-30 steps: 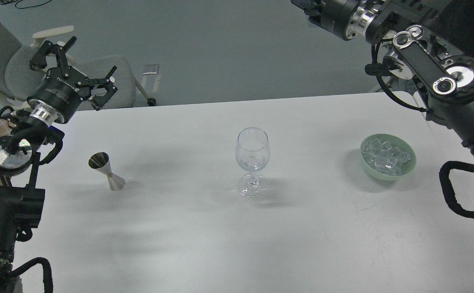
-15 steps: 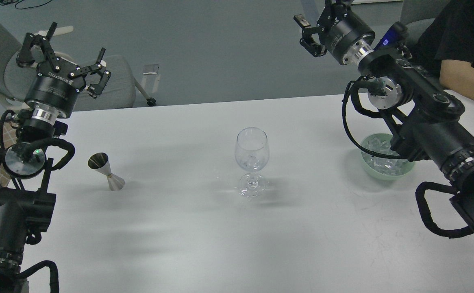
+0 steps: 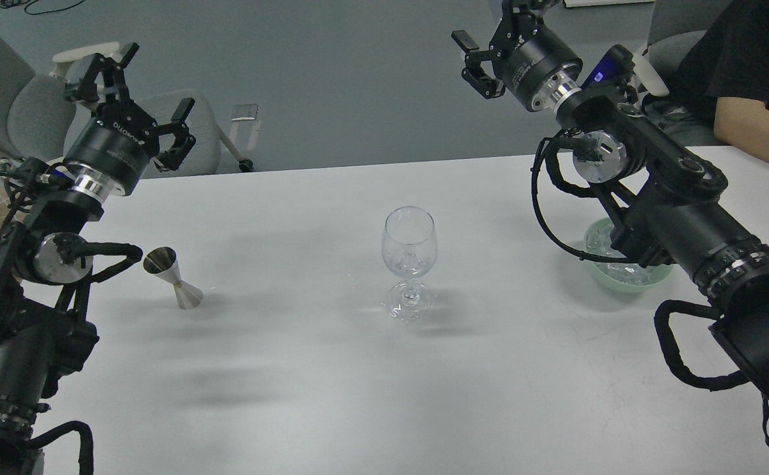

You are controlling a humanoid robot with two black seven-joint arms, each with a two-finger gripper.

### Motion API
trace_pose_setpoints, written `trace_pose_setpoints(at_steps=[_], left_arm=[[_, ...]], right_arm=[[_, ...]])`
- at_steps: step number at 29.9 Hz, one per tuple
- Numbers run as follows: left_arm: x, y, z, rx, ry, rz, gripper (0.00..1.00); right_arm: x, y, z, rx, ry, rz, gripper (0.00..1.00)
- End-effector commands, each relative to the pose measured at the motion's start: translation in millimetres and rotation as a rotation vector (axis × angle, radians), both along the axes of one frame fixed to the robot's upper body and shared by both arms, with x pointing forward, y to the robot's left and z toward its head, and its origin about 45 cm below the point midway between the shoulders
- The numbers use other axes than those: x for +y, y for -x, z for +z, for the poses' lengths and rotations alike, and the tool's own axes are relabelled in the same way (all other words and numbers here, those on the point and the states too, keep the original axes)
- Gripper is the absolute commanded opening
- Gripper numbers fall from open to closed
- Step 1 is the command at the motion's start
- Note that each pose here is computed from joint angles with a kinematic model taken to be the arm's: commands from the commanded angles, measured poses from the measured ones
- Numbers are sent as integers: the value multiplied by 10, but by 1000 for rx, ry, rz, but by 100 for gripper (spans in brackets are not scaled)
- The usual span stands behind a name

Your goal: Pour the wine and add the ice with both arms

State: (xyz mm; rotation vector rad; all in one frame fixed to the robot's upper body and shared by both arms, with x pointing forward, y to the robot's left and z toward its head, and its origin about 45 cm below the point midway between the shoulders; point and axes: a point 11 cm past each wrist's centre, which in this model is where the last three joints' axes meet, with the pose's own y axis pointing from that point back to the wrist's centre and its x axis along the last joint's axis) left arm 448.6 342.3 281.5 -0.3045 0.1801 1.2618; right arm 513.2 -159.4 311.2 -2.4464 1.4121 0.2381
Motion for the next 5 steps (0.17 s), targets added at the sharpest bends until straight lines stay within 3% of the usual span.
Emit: trace_pose_setpoints(at_steps=[1,5], left_arm=[[12,-125,49,42,-78,78,98],[-5,-184,114,42,-103,89,98]], right_arm=[[-5,-9,15,0,-17,-10,100],[-42,-24,38,0,-31,-28,100]])
